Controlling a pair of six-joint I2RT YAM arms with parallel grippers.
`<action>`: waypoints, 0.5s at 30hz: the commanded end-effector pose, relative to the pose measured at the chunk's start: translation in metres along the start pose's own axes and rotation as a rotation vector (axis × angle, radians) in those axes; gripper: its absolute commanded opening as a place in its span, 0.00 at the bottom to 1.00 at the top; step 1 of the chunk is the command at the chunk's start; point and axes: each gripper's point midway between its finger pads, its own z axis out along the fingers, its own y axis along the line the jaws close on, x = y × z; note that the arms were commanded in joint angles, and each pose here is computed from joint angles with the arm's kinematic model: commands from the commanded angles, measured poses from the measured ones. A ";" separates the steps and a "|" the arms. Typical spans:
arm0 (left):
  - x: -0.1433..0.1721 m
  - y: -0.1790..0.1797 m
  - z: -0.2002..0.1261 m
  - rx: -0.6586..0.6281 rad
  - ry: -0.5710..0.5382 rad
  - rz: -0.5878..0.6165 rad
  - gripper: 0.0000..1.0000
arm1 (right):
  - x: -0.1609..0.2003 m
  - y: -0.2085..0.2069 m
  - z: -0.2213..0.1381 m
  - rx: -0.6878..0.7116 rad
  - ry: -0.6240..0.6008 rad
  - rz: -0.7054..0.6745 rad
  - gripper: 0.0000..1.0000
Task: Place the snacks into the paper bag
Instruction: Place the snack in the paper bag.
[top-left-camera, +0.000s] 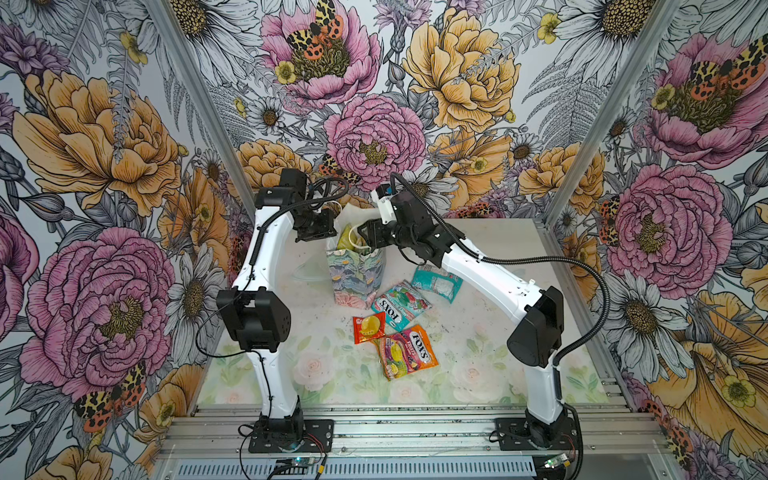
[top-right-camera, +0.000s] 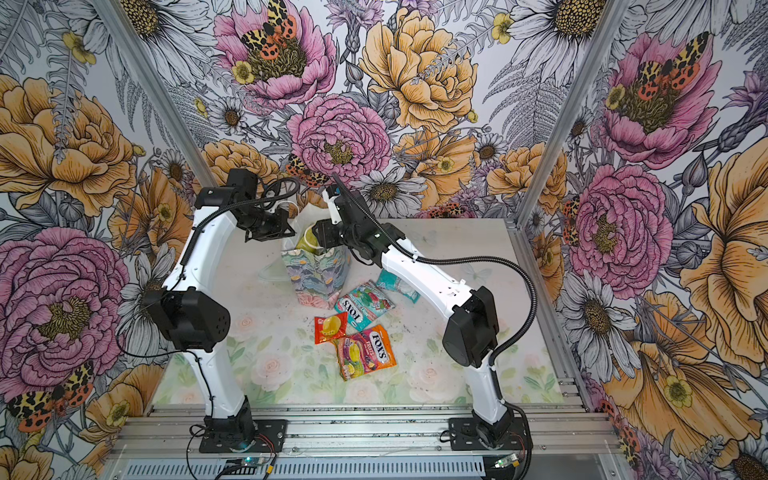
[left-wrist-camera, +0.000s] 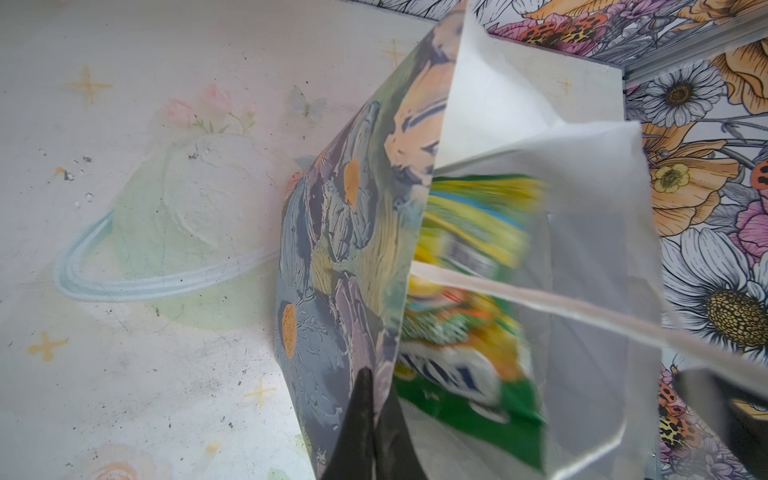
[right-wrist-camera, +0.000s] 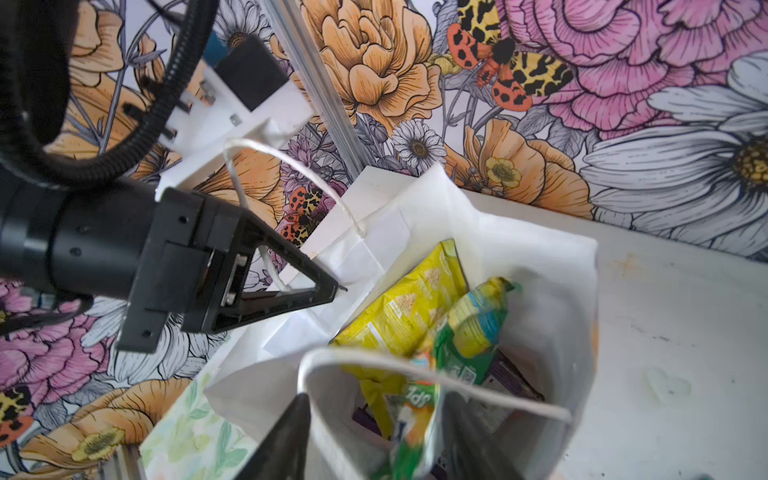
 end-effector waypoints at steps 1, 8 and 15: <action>0.004 -0.010 -0.014 0.040 -0.016 0.024 0.00 | -0.049 0.002 -0.040 0.014 -0.132 -0.001 0.63; 0.006 -0.009 -0.011 0.036 -0.007 0.019 0.00 | -0.074 -0.004 -0.079 0.053 -0.209 -0.006 0.74; 0.006 -0.006 -0.013 0.031 -0.010 0.015 0.00 | -0.063 -0.029 -0.118 0.129 -0.216 0.015 0.87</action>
